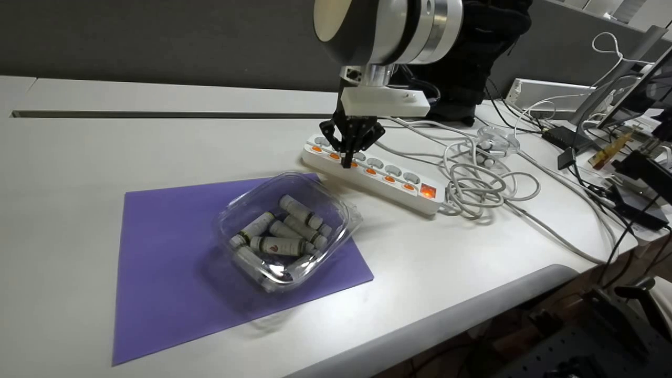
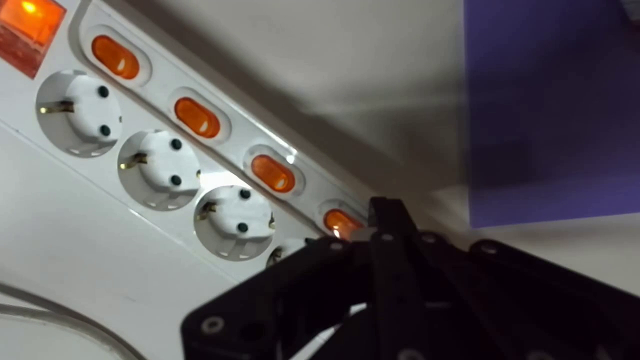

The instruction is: Push down on the third button from the left on the adaptor

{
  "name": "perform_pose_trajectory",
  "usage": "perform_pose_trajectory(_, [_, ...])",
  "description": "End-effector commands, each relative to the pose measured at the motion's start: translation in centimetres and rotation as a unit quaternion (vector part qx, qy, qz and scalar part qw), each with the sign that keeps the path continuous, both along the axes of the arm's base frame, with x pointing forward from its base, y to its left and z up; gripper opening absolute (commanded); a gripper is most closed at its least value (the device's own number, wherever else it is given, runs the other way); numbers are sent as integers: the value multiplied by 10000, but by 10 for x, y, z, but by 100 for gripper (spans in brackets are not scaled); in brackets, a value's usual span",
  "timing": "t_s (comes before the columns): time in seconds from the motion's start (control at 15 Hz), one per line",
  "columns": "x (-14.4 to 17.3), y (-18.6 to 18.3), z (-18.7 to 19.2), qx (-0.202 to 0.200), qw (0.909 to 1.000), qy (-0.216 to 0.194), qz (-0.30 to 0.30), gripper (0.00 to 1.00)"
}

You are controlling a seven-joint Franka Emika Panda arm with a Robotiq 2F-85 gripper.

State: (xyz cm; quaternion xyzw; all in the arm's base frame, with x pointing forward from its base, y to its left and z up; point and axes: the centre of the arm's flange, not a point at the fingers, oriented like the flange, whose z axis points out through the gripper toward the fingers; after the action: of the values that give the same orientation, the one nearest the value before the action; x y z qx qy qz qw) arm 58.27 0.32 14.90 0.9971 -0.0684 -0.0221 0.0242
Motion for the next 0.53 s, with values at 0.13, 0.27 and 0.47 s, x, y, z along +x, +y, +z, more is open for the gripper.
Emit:
perform_pose_trajectory(0.13, [3, -2, 2, 43, 9999, 28, -140, 0])
perform_pose_trajectory(0.27, [-1, -2, 8, 65, 9999, -72, -141, 0])
perform_pose_trajectory(0.47, [-4, -3, 18, 81, 9994, -293, -183, 0])
